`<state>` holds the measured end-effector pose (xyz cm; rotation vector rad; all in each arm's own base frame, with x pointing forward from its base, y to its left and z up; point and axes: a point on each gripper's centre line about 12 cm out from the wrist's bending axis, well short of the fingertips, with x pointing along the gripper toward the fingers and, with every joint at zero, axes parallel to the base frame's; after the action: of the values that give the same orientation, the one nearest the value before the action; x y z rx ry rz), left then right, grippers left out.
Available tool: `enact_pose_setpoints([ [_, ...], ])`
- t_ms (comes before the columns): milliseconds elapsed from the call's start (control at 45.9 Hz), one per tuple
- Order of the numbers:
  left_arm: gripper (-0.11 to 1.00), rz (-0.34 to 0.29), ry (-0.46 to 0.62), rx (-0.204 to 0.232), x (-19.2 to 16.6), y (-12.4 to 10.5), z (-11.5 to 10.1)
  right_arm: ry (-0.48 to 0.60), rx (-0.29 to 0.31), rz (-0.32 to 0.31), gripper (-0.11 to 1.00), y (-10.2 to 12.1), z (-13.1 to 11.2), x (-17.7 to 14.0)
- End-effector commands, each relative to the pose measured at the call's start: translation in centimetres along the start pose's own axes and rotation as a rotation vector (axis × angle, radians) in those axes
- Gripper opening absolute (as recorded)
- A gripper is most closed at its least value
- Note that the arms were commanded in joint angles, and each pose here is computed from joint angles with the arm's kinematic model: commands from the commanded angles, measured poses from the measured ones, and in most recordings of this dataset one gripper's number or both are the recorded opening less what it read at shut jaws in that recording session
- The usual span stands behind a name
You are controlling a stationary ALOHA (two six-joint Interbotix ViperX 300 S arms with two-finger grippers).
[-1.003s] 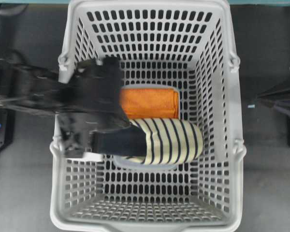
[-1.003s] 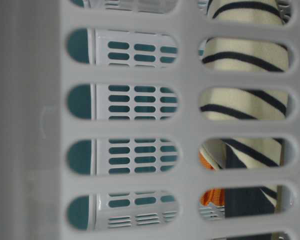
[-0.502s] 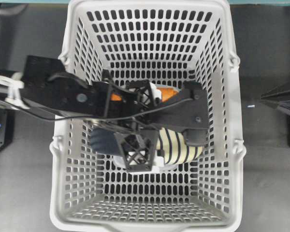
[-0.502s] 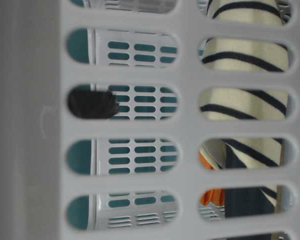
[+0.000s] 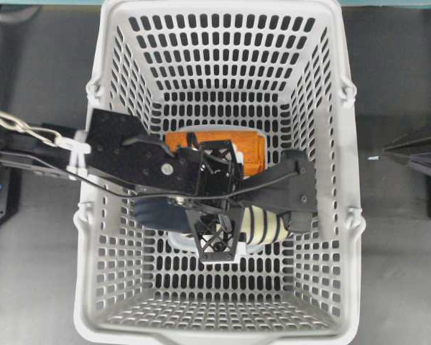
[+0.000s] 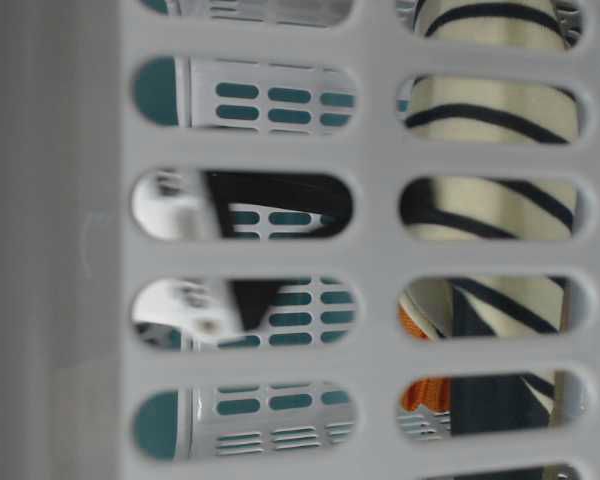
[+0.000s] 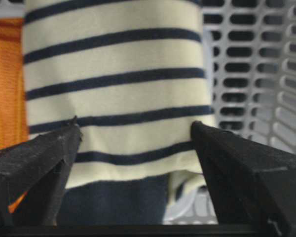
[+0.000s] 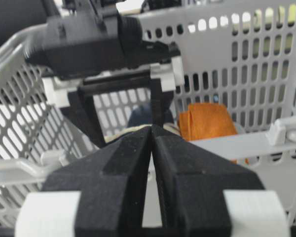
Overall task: Pick up the slipper from the shopping basket with the left arm.
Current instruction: 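Lower the open left gripper onto the slipper's striped heel, then close the left gripper on the slipper heel and lift it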
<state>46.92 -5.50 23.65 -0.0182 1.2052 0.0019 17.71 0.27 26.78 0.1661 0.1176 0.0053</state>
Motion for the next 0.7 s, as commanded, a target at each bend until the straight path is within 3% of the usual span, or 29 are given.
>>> enact_pose_setpoints([
  [0,0.91,0.003,0.004,0.014,0.2,0.1,-0.4,0.004,0.003,-0.002,0.00,0.0,0.2,0.1],
  [174,0.90,0.004,-0.002,0.001,0.8,0.5,-1.0,0.016,0.004,-0.007,0.00,-0.1,0.0,0.1],
  [283,0.83,0.002,-0.020,0.007,0.7,0.5,-0.9,0.016,0.003,-0.005,0.00,0.0,0.0,0.1],
  [371,0.66,0.001,-0.026,0.010,0.6,0.5,-0.8,0.017,0.004,-0.007,0.00,-0.1,0.0,0.1],
  [567,0.14,-0.001,-0.047,0.010,-0.5,0.5,-0.4,0.028,0.004,-0.009,0.00,-0.2,-0.5,0.1],
  [611,0.06,-0.003,-0.060,0.010,-1.0,0.5,-0.1,0.027,0.004,-0.009,0.00,-0.2,-0.5,0.1],
  [676,0.04,-0.005,-0.081,0.007,-2.1,0.5,0.4,0.030,0.004,-0.009,0.00,-0.2,-0.6,0.1],
])
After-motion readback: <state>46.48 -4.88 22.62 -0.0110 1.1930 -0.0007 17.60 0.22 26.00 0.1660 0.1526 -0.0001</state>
